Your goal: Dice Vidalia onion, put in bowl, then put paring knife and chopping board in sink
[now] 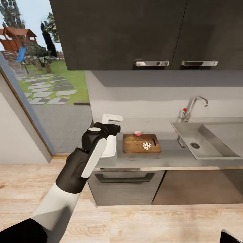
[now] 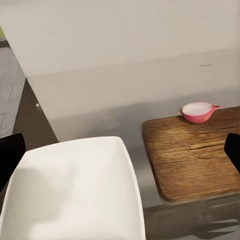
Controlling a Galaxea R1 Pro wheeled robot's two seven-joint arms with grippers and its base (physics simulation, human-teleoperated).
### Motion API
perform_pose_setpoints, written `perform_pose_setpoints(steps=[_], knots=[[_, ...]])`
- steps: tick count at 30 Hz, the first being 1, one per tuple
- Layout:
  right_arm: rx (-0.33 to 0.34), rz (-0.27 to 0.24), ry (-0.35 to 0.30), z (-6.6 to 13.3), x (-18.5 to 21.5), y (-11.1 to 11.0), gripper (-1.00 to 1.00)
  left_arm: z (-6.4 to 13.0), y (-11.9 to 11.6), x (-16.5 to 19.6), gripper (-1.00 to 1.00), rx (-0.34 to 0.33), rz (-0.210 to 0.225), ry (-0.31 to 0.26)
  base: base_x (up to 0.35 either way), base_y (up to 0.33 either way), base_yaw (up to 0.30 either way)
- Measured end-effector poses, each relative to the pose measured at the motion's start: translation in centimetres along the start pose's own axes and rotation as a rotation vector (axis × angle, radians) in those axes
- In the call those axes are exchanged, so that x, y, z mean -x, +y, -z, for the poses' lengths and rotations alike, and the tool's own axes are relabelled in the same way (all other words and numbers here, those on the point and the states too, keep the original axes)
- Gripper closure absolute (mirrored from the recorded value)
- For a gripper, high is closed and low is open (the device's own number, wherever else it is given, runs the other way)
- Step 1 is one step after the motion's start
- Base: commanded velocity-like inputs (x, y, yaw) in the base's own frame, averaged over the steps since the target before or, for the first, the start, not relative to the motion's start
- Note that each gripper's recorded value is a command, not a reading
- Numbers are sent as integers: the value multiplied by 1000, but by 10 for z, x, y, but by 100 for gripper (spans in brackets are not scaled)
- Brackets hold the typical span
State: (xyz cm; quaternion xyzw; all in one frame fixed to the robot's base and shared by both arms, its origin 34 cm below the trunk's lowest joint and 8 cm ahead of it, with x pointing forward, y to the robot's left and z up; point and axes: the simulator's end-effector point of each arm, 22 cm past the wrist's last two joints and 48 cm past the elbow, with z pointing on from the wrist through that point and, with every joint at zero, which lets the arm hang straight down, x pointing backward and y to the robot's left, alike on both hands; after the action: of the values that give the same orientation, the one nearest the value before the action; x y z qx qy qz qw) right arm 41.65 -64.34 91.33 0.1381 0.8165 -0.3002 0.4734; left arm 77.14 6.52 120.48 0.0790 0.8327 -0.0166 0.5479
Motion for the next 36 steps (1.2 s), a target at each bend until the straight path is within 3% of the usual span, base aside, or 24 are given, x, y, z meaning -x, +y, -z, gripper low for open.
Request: perform_pose_setpoints(steps=[4, 7, 12, 15, 22, 29, 32, 36], knots=[[151, 41, 147, 31, -84, 44, 100, 0, 2, 0, -100, 2, 3, 1, 0, 0, 0], [273, 49, 217, 53, -126, 80, 100, -1, 5, -1, -100, 7, 10, 4, 0, 0, 0], [361, 68, 251, 76, -148, 124, 100, -3, 16, -1, -100, 22, 34, 10, 0, 0, 0], [374, 89, 250, 80, -153, 144, 100, -4, 18, -1, -100, 24, 37, 10, 0, 0, 0], [376, 89, 247, 80, -154, 149, 100, -4, 19, -1, -100, 25, 38, 10, 0, 0, 0], [418, 94, 240, 81, -156, 178, 100, -4, 19, -1, -100, 25, 38, 10, 0, 0, 0], [434, 212, 256, 79, -167, 189, 100, -4, 20, -1, -100, 27, 37, 10, 0, 0, 0], [359, 368, 202, 61, -162, 194, 100, -4, 21, -1, -100, 28, 36, 10, 0, 0, 0]])
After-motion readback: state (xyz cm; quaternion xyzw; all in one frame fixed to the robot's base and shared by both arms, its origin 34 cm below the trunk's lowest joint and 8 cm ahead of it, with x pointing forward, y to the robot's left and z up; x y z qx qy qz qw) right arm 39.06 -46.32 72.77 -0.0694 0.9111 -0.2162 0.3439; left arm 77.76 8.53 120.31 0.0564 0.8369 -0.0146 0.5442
